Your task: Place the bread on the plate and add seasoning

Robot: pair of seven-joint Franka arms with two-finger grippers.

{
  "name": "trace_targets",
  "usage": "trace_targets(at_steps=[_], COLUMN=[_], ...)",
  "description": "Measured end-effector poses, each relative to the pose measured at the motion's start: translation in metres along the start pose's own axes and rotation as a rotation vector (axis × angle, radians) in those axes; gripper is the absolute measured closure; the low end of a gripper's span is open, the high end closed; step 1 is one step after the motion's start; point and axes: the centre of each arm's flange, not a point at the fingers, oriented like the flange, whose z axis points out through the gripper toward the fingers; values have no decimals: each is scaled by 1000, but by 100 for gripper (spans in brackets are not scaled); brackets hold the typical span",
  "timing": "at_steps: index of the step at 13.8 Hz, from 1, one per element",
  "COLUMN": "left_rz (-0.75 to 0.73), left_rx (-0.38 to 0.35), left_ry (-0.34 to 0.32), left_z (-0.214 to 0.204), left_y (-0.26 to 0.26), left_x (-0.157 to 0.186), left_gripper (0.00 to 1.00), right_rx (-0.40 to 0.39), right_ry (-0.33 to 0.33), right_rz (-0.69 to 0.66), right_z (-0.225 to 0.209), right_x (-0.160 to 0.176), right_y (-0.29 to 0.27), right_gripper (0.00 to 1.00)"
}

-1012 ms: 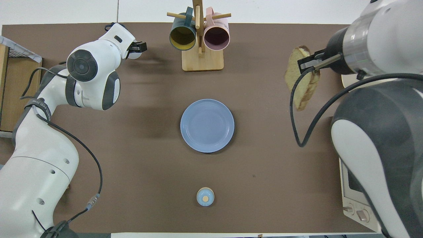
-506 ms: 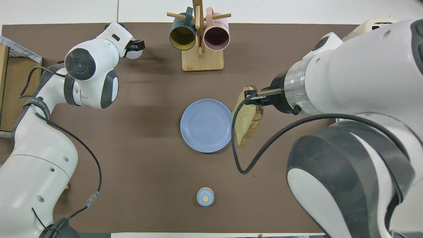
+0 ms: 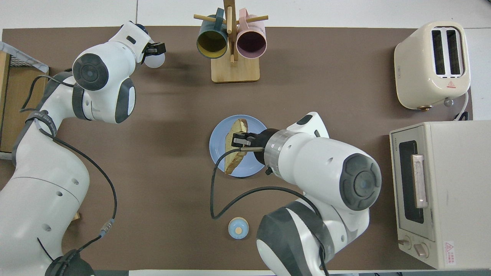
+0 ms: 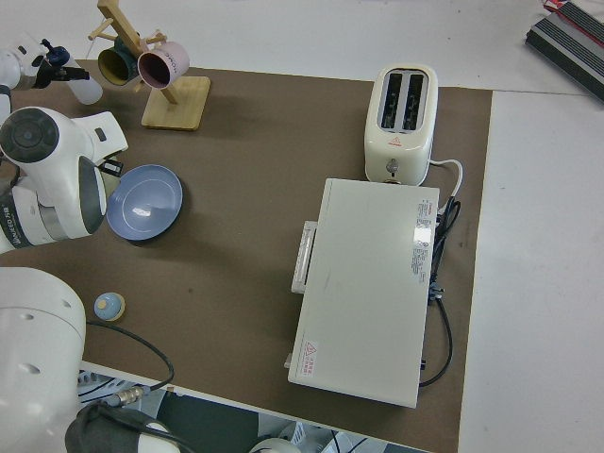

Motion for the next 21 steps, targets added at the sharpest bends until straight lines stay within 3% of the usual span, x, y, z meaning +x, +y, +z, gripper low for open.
trace_targets(at_steps=[7,11,15,19,21], left_rz=[-5,6,4,94,235], left_rx=[0,-2,-6,-21,-38], left_ry=[-1,15,22,11,-59], left_z=[2,1,0,-50,-102], left_y=[1,-2,-3,1,10], left_x=[-1,1,3,11,3], left_gripper=[3,48,50,60,60], right_rx=[-31,-34,-60,-84,-89], right_ry=[24,57,59,68,75], right_rz=[-11,-7,-9,15,30], right_z=[67,74,75,76,73], right_x=[-18,-24,-19,-17,-12], right_y=[15,32,55,81,90], right_gripper=[93,93,93,93,93])
